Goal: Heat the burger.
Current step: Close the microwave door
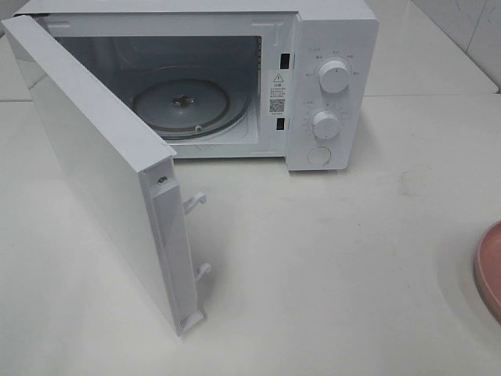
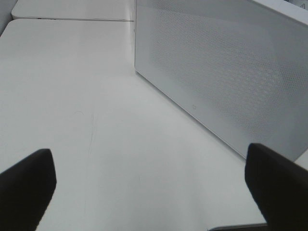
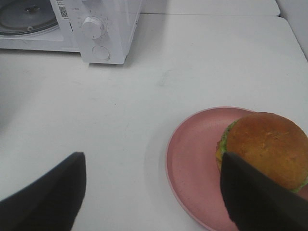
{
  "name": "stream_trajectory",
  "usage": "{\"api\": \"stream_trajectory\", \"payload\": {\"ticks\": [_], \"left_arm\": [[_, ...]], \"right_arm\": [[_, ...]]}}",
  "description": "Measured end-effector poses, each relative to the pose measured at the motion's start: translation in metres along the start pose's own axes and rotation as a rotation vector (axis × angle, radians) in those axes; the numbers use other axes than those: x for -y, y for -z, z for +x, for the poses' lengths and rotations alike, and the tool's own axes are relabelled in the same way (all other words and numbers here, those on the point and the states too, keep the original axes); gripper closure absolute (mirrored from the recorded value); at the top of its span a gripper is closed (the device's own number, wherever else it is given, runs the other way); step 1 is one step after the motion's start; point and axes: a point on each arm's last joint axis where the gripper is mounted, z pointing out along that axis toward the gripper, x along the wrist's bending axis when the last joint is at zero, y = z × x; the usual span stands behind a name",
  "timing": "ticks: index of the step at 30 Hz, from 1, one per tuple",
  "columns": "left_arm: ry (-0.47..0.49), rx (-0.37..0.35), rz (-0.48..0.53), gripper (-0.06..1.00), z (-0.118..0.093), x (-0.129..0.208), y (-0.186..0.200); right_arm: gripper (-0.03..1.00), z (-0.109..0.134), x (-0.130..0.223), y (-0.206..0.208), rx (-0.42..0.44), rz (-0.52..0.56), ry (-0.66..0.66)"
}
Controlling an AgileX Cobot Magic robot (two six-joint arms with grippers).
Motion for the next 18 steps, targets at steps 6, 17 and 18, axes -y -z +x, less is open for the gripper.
{"api": "stream_trajectory", "payload": {"ticks": [6,17,18], "left_arm": [[0.000,0.000,0.000,-0.04,0.0000,0.0000,0.0000],[0.000,0.000,0.000,-0.04,0.0000,0.0000,0.0000],[0.000,0.000,0.000,-0.04,0.0000,0.0000,0.0000]], "right_arm": [[0.21,0.0000,0.0000,0.0000,0.000,0.000,0.000],[0.21,0.0000,0.0000,0.0000,0.000,0.000,0.000],[0.21,0.0000,0.0000,0.0000,0.000,0.000,0.000]]}}
